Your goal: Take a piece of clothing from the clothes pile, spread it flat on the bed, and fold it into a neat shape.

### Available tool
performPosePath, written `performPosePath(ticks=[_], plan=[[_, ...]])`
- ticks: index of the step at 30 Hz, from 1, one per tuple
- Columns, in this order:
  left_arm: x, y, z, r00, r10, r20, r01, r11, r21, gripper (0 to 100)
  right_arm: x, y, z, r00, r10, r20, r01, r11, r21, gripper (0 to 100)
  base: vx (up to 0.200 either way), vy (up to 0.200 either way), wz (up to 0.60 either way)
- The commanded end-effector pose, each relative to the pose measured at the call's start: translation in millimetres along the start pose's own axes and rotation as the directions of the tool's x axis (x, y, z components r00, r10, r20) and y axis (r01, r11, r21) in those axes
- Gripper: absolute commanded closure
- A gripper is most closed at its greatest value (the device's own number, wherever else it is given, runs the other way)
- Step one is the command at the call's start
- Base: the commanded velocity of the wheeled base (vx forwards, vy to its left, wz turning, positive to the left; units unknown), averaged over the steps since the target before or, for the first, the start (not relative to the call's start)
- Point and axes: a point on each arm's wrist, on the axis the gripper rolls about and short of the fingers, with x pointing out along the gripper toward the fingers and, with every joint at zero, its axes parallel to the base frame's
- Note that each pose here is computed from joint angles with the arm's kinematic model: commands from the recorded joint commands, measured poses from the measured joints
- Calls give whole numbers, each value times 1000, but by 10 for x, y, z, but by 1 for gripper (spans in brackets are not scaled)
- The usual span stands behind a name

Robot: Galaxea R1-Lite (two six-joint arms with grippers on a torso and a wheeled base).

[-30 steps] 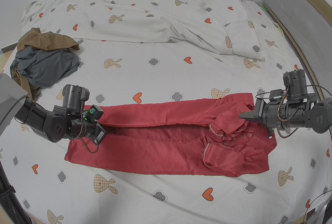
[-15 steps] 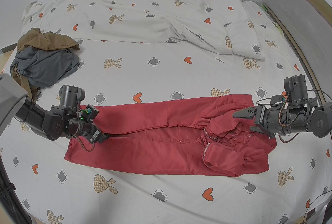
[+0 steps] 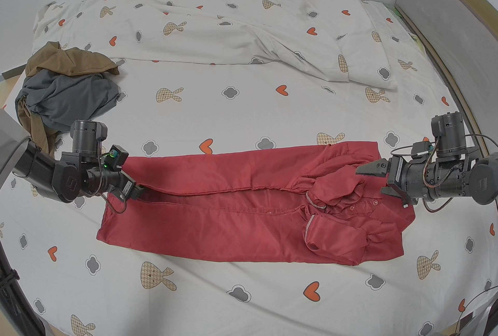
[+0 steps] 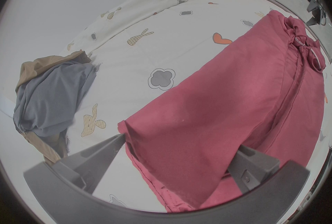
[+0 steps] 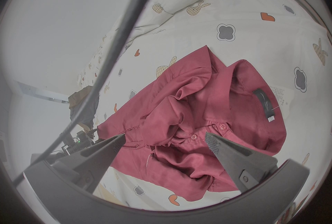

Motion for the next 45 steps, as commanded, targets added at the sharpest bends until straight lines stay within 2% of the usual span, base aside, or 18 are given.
performPosePath(ticks=[1, 6, 9, 13, 20, 27, 28, 33, 39, 45], plan=[[-18, 71, 38, 1000, 22, 18, -21, 1000, -9, 0, 11, -9, 0, 1000, -2, -2, 2, 1000, 2, 0, 0, 0, 0], [-88, 117, 53, 999, 34, 26, -34, 999, -16, 0, 67, -42, 22, 1000, -14, -5, 14, 1000, 9, 0, 0, 0, 0], [-115, 163, 32, 999, 46, 23, -46, 999, -24, 0, 214, -153, 53, 999, -42, -23, 42, 999, 21, 0, 0, 0, 0], [-109, 186, -5, 999, 49, 12, -49, 998, -31, 0, 377, -212, 94, 999, -37, -24, 38, 999, 20, 0, 0, 0, 0], [-101, 145, -57, 999, 37, -4, -37, 999, -34, 0, 650, -190, 170, 1000, 17, -23, -17, 1000, 5, 0, 0, 0, 0], [-100, 116, -81, 1000, 29, -13, -29, 999, -32, 0, 732, -43, 115, 993, 92, -74, -93, 996, -15, 0, 0, 0, 0], [-95, 114, -84, 1000, 28, -14, -28, 999, -32, 0, 736, -32, 101, 992, 96, -80, -98, 995, -15, 100, 0, 0, 0], [-91, 108, -84, 1000, 26, -15, -26, 999, -31, 0, 726, -43, 112, 990, 110, -89, -111, 994, -9, 100, 0, 0, 0], [-95, 117, -90, 999, 29, -15, -29, 999, -36, 0, 660, -135, 97, 993, 84, -89, -83, 997, 11, 100, 0, 0, 0], [-104, 142, -92, 999, 34, -13, -35, 999, -41, 0, 355, -105, 137, 995, 81, -57, -80, 997, 15, 100, 0, 0, 0]])
